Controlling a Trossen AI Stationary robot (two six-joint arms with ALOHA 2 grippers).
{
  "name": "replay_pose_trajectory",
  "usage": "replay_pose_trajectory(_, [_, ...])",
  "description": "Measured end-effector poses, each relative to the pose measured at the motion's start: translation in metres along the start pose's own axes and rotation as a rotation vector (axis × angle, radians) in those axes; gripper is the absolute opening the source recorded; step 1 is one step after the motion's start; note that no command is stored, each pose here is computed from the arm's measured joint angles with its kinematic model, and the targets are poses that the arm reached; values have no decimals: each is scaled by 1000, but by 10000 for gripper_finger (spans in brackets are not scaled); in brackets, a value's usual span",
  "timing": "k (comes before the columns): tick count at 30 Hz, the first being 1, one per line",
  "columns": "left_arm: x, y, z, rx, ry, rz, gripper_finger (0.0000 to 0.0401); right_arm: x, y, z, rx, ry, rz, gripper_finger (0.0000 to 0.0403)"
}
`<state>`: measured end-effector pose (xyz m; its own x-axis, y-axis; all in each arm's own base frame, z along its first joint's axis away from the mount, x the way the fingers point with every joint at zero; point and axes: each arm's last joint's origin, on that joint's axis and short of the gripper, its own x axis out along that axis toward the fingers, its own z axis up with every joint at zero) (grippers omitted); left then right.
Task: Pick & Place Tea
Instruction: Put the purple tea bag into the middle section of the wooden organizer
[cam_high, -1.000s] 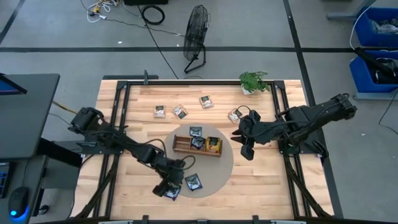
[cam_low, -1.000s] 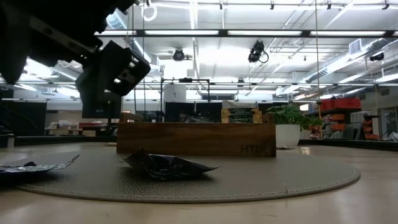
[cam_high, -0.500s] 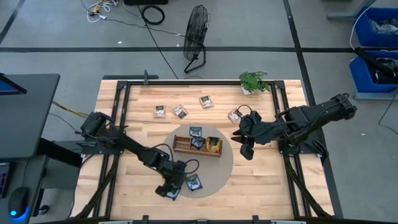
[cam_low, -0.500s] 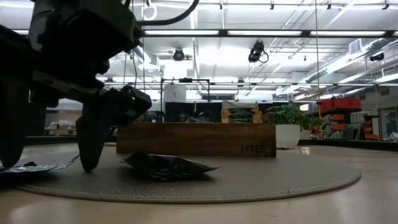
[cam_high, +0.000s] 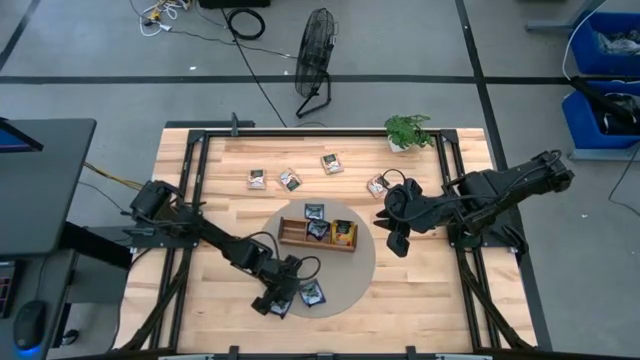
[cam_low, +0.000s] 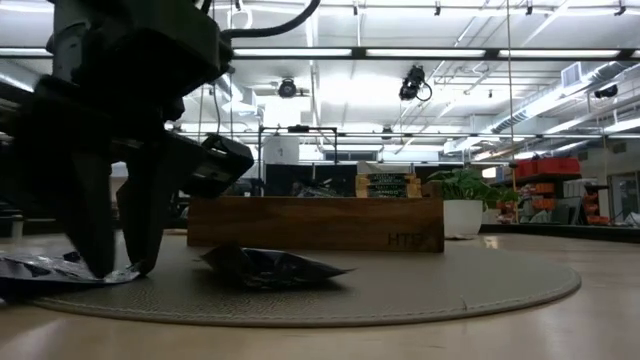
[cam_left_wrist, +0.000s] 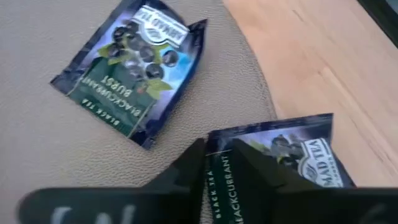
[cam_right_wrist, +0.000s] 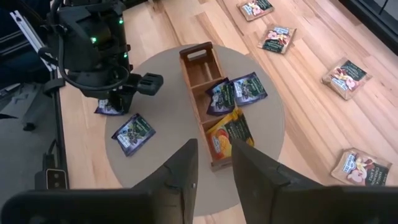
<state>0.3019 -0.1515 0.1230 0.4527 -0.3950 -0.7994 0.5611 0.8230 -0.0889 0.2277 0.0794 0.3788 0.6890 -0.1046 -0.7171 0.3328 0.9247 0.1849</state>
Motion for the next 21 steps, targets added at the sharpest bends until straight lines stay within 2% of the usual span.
replay_pose_trajectory(5, [-1, 7, -1, -91, 0, 9, 9, 0, 0, 0, -10, 4, -3, 105])
replay_pose_trajectory(9, [-3, 12, -1, -173, -1, 16, 4, 0, -1, -1, -17, 14, -10, 105])
replay_pose_trajectory(14, [-21, 20, 4, -274, 22, 45, 2, 0, -1, -1, -27, -6, -31, 105])
replay_pose_trajectory(18, [-42, 24, 19, -279, 35, 58, 2, 0, -2, 0, -45, -17, -47, 105])
replay_pose_trajectory(21, [-58, 28, 32, -239, 56, 72, 2, 0, -2, 0, -58, -25, -58, 105])
